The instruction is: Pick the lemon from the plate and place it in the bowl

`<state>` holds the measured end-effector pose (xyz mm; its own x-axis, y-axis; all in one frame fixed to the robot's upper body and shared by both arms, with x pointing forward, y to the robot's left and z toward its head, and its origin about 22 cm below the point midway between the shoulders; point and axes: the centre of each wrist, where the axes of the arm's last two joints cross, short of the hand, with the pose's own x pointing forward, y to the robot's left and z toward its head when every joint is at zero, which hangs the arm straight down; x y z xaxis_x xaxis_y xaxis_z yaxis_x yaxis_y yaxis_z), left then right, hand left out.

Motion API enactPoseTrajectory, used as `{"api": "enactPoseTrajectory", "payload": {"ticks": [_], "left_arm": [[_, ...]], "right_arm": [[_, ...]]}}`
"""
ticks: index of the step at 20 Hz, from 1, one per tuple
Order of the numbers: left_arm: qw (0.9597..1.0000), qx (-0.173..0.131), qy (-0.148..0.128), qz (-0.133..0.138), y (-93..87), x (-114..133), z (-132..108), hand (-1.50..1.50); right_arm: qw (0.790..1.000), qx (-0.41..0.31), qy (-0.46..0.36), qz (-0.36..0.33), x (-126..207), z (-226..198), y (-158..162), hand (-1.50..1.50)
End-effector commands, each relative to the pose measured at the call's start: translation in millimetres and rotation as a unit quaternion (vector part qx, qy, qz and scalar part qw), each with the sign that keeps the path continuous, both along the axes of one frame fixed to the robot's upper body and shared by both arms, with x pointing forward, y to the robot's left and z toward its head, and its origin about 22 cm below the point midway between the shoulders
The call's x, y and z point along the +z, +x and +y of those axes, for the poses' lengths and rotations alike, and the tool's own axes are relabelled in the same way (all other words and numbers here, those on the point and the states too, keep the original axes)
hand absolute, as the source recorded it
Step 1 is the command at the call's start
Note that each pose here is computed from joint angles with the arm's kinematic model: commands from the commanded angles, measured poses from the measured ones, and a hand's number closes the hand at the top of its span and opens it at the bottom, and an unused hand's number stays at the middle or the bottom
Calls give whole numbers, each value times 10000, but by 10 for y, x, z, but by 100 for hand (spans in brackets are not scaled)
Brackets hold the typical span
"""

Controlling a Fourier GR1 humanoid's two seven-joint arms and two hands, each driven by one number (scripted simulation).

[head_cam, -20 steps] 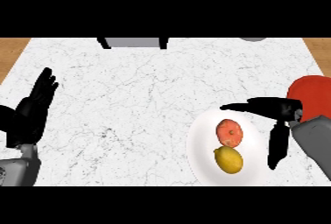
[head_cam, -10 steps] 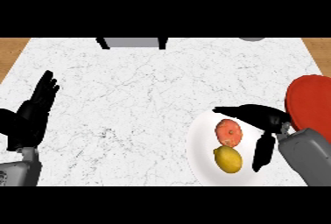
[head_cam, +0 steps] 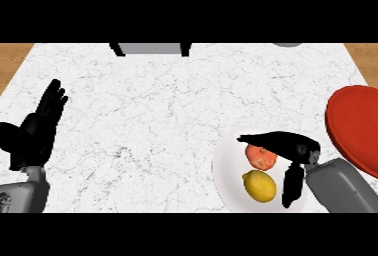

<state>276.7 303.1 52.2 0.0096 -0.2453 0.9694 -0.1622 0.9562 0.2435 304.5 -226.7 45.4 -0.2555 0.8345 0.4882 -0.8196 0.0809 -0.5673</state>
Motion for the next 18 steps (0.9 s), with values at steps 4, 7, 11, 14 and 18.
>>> {"api": "enactPoseTrajectory", "payload": {"ticks": [4,7,11,14,18], "left_arm": [[10000,-40,34,62,54,8,159,0],[10000,-17,16,53,31,128,38,0],[10000,-7,68,33,28,-48,-70,0],[10000,51,38,-46,21,48,-93,0],[10000,-23,-32,29,-116,-66,139,0]], "right_arm": [[9999,-45,-99,41,-117,81,-11,-150],[9999,-104,-60,7,-352,23,-104,-150],[9997,-144,-168,38,-326,106,-151,-150],[9984,148,-153,518,-313,354,-75,150],[9988,192,333,304,-538,284,-138,150]]}}
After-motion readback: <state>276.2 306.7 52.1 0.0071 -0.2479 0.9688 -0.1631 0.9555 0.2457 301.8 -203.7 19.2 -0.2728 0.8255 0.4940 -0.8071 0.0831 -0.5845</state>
